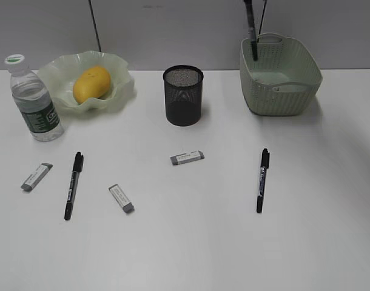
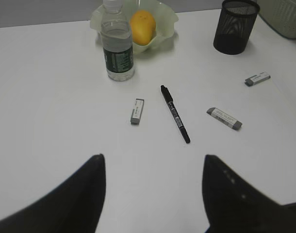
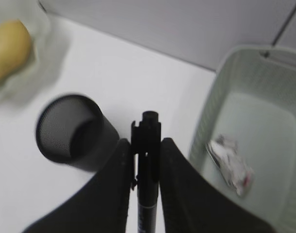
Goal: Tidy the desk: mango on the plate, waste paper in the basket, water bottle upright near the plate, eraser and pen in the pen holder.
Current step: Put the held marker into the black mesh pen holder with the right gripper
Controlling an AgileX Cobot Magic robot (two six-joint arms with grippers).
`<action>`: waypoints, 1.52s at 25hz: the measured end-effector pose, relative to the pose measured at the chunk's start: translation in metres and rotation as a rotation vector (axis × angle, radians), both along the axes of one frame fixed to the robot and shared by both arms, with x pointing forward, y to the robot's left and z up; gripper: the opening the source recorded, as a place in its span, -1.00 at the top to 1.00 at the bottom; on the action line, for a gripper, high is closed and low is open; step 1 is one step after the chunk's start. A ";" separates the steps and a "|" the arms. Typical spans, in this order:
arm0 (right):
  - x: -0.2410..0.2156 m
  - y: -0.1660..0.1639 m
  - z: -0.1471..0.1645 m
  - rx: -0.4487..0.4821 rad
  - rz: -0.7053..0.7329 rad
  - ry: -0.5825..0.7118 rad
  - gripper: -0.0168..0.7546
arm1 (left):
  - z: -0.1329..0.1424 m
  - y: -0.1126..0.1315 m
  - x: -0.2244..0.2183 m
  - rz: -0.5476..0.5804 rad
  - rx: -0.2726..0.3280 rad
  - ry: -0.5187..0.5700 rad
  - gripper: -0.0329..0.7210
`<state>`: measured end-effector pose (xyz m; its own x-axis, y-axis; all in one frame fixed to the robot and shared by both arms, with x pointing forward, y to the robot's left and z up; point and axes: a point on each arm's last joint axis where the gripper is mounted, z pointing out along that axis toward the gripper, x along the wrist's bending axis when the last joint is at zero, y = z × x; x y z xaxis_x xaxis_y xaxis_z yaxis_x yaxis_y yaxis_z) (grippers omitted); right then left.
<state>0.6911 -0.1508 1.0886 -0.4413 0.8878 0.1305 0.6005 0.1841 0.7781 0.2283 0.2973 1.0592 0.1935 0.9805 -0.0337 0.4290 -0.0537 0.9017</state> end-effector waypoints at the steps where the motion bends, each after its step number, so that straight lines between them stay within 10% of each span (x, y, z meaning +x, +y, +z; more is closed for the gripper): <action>1: 0.000 0.008 0.004 0.031 0.009 -0.040 0.56 | 0.000 0.000 0.000 0.000 0.000 0.000 -0.34; 9: -0.009 0.081 0.011 0.061 0.106 -0.319 0.56 | 0.000 0.000 0.000 0.000 0.000 0.000 -0.33; 29: 0.020 0.116 -0.120 -0.020 0.101 -0.201 0.55 | 0.000 0.000 0.000 0.000 0.000 -0.001 -0.31; 38: 0.013 0.117 -0.128 -0.044 0.157 -0.099 -0.31 | 0.000 0.000 0.000 0.000 0.000 -0.002 -0.29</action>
